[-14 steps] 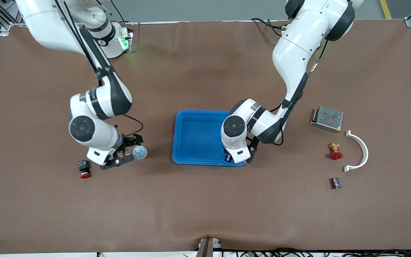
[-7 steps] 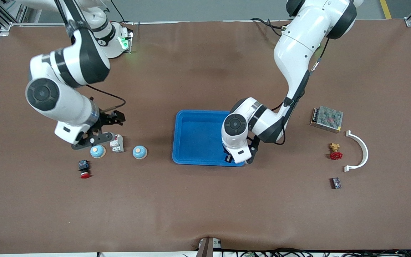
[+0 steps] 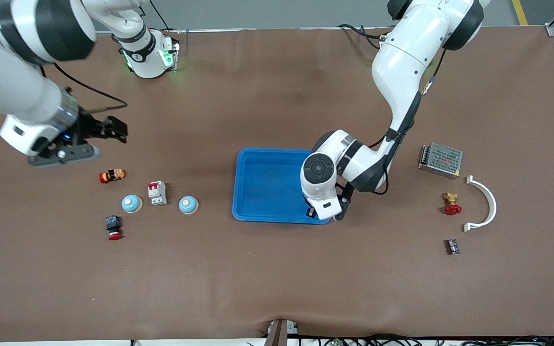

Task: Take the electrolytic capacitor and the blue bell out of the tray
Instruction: 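Raise the right gripper away while the left gripper grasps the capacitor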

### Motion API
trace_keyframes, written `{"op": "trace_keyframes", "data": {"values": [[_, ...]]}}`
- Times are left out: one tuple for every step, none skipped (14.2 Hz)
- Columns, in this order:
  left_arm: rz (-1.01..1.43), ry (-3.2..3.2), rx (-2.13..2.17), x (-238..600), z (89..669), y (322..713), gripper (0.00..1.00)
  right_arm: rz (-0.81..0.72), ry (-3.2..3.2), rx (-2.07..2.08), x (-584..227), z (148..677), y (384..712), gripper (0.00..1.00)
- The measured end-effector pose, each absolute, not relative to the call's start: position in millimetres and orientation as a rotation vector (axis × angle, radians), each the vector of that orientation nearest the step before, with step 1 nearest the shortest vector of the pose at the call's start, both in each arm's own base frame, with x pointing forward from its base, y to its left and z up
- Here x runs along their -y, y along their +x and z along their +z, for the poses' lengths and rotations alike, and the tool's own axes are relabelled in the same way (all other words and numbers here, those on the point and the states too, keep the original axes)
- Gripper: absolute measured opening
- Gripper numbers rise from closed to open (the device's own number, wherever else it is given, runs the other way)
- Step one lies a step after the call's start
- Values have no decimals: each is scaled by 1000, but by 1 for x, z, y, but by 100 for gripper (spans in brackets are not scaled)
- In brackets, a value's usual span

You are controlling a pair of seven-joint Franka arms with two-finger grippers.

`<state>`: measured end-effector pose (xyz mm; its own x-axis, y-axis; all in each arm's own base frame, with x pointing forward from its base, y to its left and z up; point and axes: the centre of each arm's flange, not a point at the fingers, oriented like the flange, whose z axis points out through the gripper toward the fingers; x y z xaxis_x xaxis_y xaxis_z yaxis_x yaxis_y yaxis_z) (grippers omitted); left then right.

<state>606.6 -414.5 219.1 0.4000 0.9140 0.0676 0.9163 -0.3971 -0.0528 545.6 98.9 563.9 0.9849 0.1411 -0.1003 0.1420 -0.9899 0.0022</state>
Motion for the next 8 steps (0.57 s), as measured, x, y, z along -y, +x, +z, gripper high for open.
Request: {"op": "trace_keyframes", "data": {"values": [[-45,-2565,1671,409,225,610,34,-141,3123,-195,-88,575,539,100],[-44,-2577,1646,404,230,614,34,-127,3124,-169,-79,582,532,100],[-33,-2592,1593,398,232,616,34,-117,3125,-145,-69,587,526,100],[-17,-2612,1517,391,235,617,34,-110,3126,-122,-61,590,521,100],[4,-2636,1427,383,238,618,34,-104,3126,-103,-55,593,517,100],[25,-2659,1338,377,242,619,34,-99,3126,-85,-48,594,514,100],[46,-2682,1250,372,246,619,34,-96,3126,-78,-42,595,512,100],[68,-2704,1162,366,251,619,34,-92,3127,-87,-33,596,511,100]]}}
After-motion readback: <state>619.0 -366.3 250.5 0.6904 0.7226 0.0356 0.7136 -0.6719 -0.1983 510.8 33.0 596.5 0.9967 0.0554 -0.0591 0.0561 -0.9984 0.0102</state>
